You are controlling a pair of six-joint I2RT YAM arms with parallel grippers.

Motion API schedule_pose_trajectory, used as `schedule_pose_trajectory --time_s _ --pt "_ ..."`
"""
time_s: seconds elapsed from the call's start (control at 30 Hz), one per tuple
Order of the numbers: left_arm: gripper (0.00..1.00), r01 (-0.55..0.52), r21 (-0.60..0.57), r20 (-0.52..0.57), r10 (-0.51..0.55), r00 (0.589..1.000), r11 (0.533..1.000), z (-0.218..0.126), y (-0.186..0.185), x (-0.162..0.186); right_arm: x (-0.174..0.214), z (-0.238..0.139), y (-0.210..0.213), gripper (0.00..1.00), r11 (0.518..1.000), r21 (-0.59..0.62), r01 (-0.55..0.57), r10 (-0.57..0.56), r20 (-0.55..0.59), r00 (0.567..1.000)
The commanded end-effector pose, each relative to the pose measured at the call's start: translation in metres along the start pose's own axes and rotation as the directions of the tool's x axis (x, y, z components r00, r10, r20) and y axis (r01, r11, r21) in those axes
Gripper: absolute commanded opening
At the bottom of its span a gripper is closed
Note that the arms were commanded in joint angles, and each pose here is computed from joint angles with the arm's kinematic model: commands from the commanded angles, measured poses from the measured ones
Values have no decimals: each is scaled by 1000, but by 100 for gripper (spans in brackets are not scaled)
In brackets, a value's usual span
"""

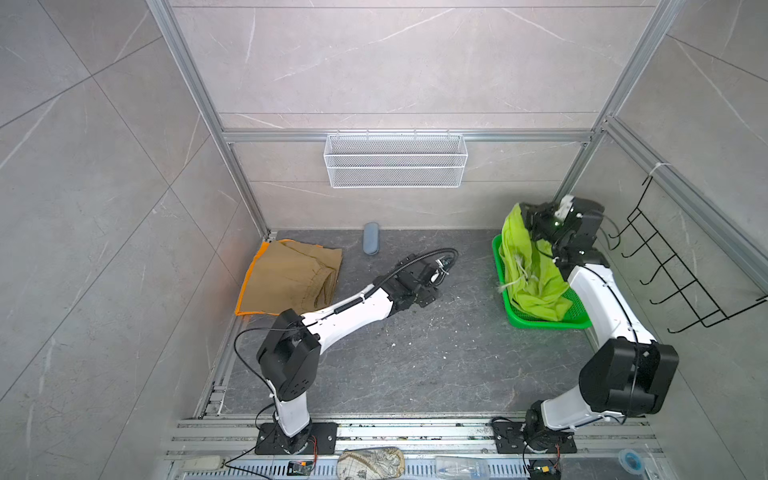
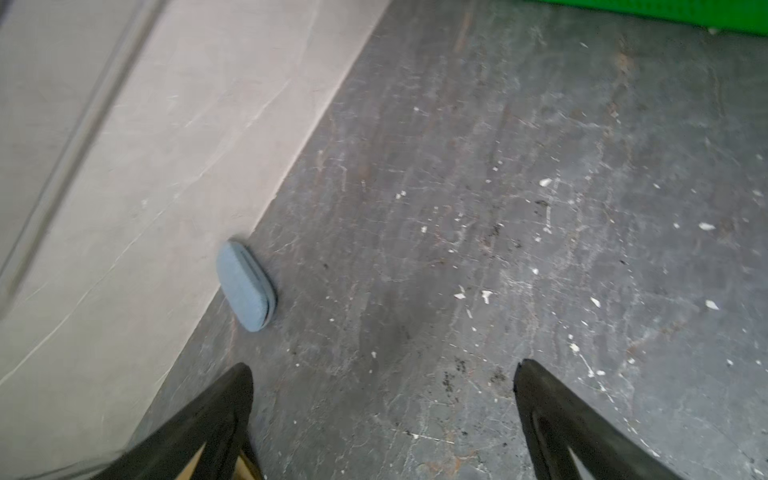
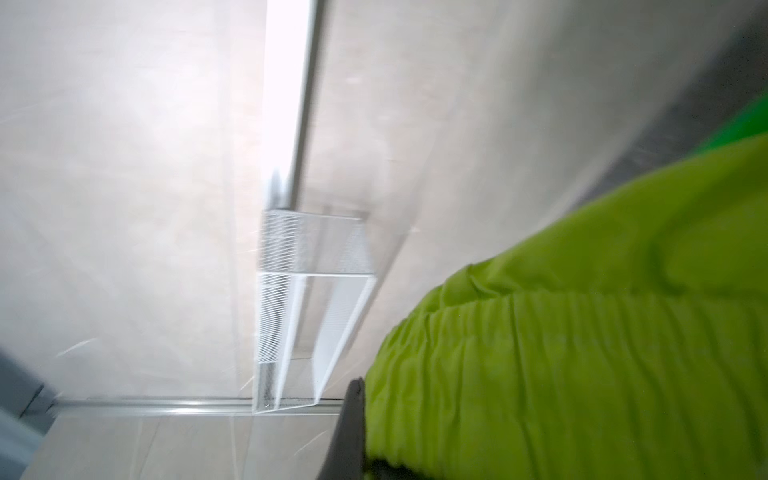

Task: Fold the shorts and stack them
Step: 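Lift the lime-green shorts out and lay them on the table with the right gripper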

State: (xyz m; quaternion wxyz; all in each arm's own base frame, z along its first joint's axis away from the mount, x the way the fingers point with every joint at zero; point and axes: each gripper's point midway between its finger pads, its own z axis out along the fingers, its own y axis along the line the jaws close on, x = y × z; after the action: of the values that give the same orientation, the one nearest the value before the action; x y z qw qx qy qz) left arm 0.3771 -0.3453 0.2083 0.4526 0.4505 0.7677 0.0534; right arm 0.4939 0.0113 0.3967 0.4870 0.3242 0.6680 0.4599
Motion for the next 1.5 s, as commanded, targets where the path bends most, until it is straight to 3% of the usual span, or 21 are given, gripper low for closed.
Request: schedule_pose_trajectory --time_s 0.0,0.1,0.17,0.3,0.4,0.43,0.47,0.67,0.8,0.97,1.1,1.2,1.47 --pt "100 243 -106 129 -229 965 964 -58 77 -28 30 -24 107 0 941 -139 309 -317 -39 948" --pt "100 446 -142 207 -415 886 883 -94 132 -15 88 -31 193 0 849 -290 441 -482 -85 872" --pt "100 579 -155 260 -533 806 801 -117 167 5 136 -31 228 0 810 -379 448 -533 -155 832" --pt "100 748 -189 333 -675 658 636 -152 209 54 226 -6 208 2 807 -392 442 -576 -354 737" --pt "100 792 -194 341 -718 607 579 -166 213 82 291 11 137 35 809 -270 523 -580 -512 633" --pt "100 797 -197 328 -728 602 571 -168 211 90 308 15 108 51 809 -221 544 -562 -560 609" --pt "100 798 -197 312 -735 602 570 -169 207 95 315 17 77 58 809 -148 569 -533 -593 604" --pt "100 807 -174 237 -772 590 564 -160 182 117 334 -5 -49 67 770 54 636 -431 -691 580" --pt "100 824 -130 187 -803 566 551 -144 167 122 340 -26 -106 73 711 129 692 -386 -751 536" --pt "100 854 -100 98 -849 519 511 -116 149 132 335 -25 -151 87 659 228 717 -349 -752 559" --pt "100 878 -80 57 -877 476 471 -106 138 137 326 4 -177 88 695 292 657 -277 -734 620" --pt "100 883 -69 42 -883 467 463 -104 133 138 322 34 -192 88 721 309 620 -243 -725 645" --pt "100 881 -94 13 -885 466 463 -103 127 149 343 108 -220 85 773 290 565 -189 -744 640"
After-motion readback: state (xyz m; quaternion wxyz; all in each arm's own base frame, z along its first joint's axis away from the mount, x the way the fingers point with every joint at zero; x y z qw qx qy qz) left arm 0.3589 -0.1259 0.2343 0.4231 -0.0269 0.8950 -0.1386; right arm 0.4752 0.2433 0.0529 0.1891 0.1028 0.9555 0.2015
